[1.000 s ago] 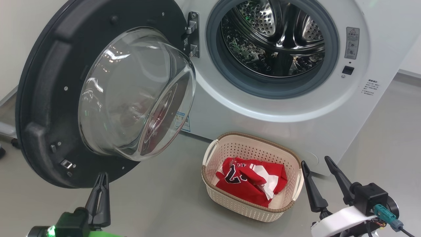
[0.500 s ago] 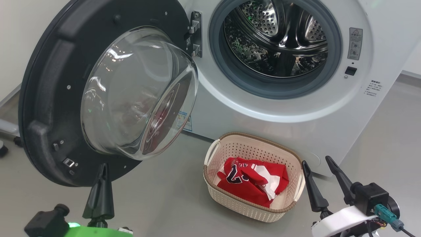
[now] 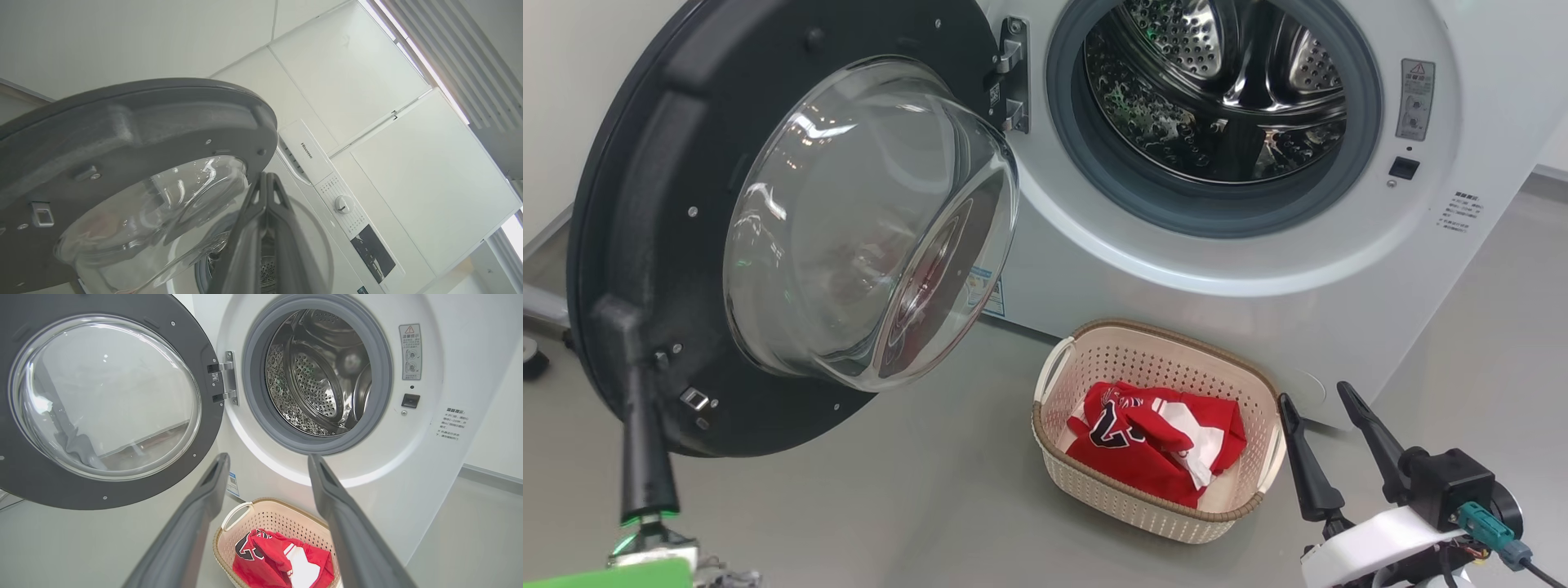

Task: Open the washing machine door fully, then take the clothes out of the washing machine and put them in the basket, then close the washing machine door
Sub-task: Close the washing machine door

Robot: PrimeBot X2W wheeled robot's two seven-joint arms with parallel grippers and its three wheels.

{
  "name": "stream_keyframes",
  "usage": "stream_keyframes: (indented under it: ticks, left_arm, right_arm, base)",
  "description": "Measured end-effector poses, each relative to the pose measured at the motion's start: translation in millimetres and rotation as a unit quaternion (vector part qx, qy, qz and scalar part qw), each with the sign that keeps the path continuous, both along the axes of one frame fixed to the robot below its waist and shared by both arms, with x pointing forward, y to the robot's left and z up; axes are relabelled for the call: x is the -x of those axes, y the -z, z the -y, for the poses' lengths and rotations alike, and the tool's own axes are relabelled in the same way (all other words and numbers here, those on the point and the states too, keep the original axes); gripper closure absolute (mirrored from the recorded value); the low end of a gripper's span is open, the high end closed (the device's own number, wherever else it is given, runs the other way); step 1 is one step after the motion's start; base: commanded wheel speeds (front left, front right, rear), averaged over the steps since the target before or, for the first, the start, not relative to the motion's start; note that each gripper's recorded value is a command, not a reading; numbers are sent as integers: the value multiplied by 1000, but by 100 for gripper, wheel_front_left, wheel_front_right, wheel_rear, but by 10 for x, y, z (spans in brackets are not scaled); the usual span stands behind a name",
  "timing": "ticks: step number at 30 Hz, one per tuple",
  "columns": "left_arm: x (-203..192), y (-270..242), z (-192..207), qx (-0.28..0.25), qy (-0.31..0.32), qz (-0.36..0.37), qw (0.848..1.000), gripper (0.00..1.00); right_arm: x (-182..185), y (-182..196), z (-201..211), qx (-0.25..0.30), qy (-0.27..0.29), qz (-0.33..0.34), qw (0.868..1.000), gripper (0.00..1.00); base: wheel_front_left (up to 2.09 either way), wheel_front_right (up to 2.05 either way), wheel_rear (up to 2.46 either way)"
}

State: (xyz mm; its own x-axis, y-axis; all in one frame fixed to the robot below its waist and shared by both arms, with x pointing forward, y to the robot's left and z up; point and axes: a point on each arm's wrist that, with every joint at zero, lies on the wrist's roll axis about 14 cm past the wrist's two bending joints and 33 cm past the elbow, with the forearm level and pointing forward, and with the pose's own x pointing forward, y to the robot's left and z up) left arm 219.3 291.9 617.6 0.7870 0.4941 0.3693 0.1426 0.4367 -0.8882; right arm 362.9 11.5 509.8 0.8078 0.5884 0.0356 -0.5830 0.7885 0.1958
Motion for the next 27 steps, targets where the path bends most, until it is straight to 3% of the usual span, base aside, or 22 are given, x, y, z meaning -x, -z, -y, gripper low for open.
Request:
stream_keyframes:
  ticks: [6, 15, 18, 27]
  left_arm:
    - [207, -125, -402, 70, -43, 61, 995, 100]
    - [324, -257, -842, 94, -58, 99, 989, 100]
    - [344, -159, -1108, 117, -67, 81, 988, 100]
    - [27, 223, -1348, 185, -23, -7, 982, 100]
  right_arm:
    - [-50, 48, 43, 5, 3, -5, 1000, 0]
    - [-69, 55, 66, 6, 6, -5, 1000, 0]
    - [-67, 54, 68, 5, 6, -7, 1000, 0]
    - [-126, 86, 144, 8, 14, -10, 1000, 0]
  base:
    - [0, 0, 0]
    - [0, 0, 0]
    - [0, 0, 0]
    - [0, 0, 0]
